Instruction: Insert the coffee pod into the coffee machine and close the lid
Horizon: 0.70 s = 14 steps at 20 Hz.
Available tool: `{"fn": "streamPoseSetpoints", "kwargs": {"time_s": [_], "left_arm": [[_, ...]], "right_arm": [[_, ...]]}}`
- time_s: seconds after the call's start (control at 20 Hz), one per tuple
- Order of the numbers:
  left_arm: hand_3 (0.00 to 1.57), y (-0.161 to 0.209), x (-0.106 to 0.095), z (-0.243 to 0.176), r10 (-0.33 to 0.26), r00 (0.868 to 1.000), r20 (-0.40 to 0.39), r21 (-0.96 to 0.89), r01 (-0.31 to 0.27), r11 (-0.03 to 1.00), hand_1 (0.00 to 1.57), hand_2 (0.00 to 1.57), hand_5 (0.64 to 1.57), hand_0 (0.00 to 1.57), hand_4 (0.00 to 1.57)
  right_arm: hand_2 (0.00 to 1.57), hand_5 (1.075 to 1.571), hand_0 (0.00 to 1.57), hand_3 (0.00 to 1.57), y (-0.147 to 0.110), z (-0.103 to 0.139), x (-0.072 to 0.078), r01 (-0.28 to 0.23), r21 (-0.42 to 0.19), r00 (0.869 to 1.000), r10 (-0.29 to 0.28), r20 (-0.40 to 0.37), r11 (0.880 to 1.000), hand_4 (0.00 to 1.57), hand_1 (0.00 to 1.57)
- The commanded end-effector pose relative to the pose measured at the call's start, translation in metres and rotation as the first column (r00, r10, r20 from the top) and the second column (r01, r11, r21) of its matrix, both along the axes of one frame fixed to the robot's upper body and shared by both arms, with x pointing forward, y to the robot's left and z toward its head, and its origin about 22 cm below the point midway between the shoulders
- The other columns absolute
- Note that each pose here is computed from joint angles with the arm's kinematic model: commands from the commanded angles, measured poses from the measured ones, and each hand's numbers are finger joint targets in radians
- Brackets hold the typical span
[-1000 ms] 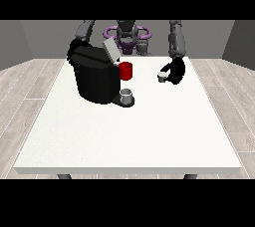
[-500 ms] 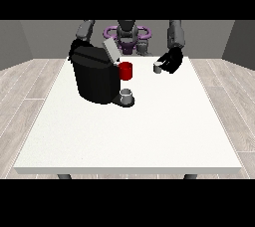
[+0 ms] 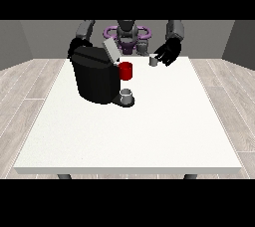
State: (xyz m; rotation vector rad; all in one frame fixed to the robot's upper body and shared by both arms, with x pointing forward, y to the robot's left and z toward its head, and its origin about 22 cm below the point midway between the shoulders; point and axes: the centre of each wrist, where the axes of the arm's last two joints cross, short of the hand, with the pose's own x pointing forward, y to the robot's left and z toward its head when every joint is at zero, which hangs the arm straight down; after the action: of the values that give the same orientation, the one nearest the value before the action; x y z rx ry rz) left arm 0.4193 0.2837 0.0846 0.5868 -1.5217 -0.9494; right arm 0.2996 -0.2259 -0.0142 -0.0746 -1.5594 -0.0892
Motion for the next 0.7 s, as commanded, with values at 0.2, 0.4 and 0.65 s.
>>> {"fn": "streamPoseSetpoints", "kwargs": {"time_s": [0.2, 0.4, 0.65], "left_arm": [[1.28, -0.014, 0.021, 0.063, 0.024, 0.992, 0.122, 0.003, -0.024, 1.0, 1.26, 1.33, 1.571, 1.26, 0.54], [1.24, -0.001, 0.028, 0.098, 0.052, 0.994, 0.098, -0.042, -0.048, 0.998, 1.25, 1.29, 1.571, 1.25, 0.51], [1.22, 0.015, 0.032, 0.151, 0.099, 0.976, 0.194, -0.08, -0.085, 0.993, 1.26, 1.29, 1.571, 1.26, 0.47]], "right_arm": [[0.0, 1.571, 0.0, 0.0, 0.001, 0.019, 0.01, -0.054, -0.032, 0.996, 0.056, 0.063, 0.998, 0.53, 0.0], [0.0, 1.571, 0.0, 0.0, 0.019, 0.021, 0.009, -0.043, -0.016, 0.997, 0.044, 0.067, 0.999, 0.51, 0.0], [0.0, 1.571, 0.0, 0.0, 0.026, 0.048, 0.019, -0.081, -0.033, 0.989, 0.084, 0.118, 0.996, 0.5, 0.0]]}}
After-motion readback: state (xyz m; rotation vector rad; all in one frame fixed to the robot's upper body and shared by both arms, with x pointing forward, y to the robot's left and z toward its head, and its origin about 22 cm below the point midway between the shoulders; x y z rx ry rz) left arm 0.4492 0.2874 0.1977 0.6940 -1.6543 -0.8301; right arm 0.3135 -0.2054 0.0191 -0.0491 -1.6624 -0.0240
